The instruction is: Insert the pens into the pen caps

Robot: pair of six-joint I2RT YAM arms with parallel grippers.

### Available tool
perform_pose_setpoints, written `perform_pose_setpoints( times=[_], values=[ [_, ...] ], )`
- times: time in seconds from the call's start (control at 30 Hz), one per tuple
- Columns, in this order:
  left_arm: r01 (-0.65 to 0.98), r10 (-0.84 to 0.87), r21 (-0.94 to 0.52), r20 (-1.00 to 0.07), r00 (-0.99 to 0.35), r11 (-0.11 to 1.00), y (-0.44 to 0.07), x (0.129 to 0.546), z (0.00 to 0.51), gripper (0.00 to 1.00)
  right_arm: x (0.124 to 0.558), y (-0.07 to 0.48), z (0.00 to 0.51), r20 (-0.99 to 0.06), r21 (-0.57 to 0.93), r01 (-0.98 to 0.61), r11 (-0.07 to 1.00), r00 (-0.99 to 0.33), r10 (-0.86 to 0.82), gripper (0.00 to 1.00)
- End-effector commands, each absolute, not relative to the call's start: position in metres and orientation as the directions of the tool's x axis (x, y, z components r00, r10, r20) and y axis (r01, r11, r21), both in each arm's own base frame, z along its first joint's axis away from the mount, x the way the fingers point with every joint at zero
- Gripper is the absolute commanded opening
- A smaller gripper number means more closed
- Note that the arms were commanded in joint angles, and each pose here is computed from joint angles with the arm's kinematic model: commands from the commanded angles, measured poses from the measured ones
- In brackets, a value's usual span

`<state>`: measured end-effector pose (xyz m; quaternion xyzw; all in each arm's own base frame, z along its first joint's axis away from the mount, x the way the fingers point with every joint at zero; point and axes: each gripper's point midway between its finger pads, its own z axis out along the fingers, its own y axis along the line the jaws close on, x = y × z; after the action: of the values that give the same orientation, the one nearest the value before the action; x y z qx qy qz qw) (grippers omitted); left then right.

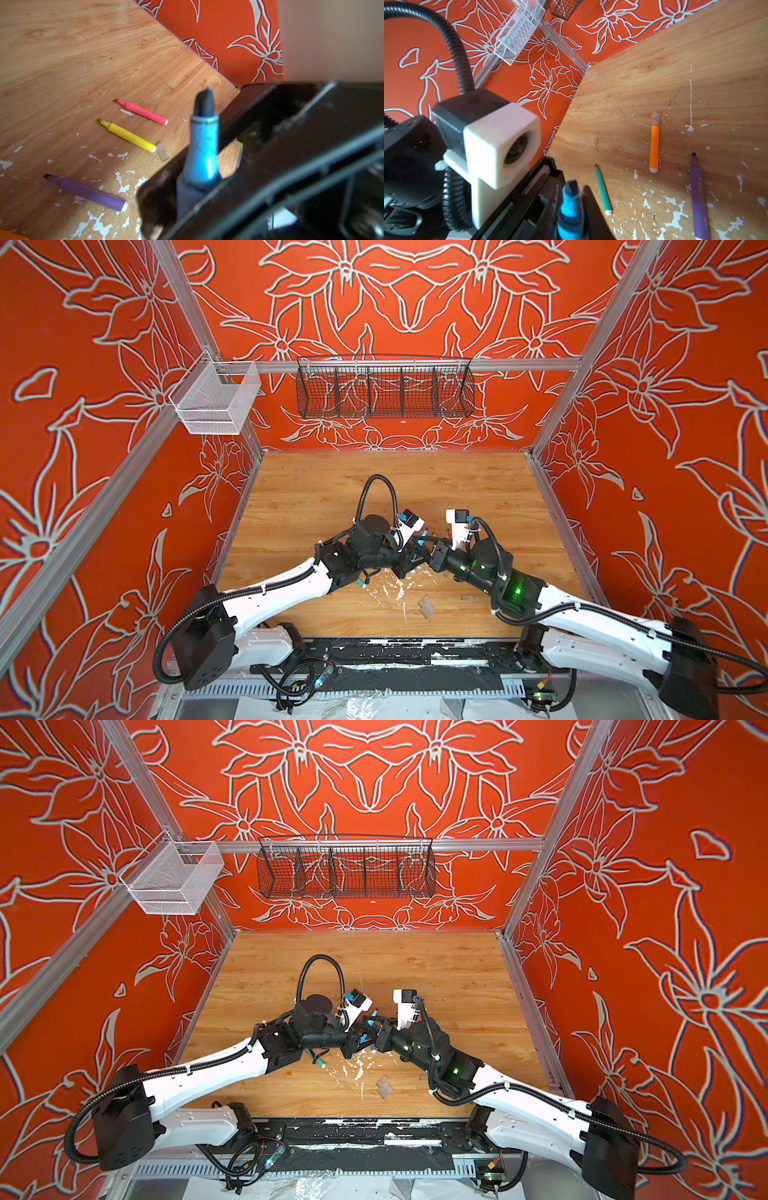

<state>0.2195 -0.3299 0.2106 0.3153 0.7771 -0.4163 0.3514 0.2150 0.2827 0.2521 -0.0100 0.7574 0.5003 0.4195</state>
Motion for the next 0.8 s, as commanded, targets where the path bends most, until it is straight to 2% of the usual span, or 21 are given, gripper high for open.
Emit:
perform_pose_setpoints(
  times=[0.0, 0.07, 0.2, 0.4, 0.6, 0.77],
  values=[
    [0.793, 0.133, -0.388, -0.857, -0.498, 0.470, -0.328, 0.227, 0.228, 0.00, 0.213, 0.273, 0.265, -0.670, 0.727, -0.440, 0.527, -0.621, 0.405, 0.43],
    [0.773, 0.110, -0.385, -0.859, -0.500, 0.504, -0.323, 0.233, 0.222, 0.00, 0.212, 0.260, 0.267, -0.706, 0.685, -0.435, 0.585, -0.594, 0.385, 0.53],
    [0.683, 0.044, -0.402, -0.843, -0.536, 0.609, -0.307, 0.257, 0.205, 0.00, 0.209, 0.225, 0.260, -0.754, 0.595, -0.377, 0.710, -0.567, 0.332, 0.61],
    [0.602, -0.015, -0.405, -0.838, -0.546, 0.688, -0.290, 0.276, 0.196, 0.00, 0.192, 0.193, 0.215, -0.732, 0.547, -0.298, 0.783, -0.624, 0.274, 0.60],
    [0.682, 0.038, -0.390, -0.852, -0.521, 0.619, -0.295, 0.258, 0.207, 0.00, 0.199, 0.174, 0.140, -0.674, 0.345, -0.129, 0.930, -0.724, 0.149, 0.59],
    [0.695, 0.036, -0.379, -0.864, -0.503, 0.611, -0.294, 0.256, 0.210, 0.00, 0.212, 0.183, 0.101, -0.587, 0.248, -0.101, 0.964, -0.807, 0.067, 0.56]
  ],
)
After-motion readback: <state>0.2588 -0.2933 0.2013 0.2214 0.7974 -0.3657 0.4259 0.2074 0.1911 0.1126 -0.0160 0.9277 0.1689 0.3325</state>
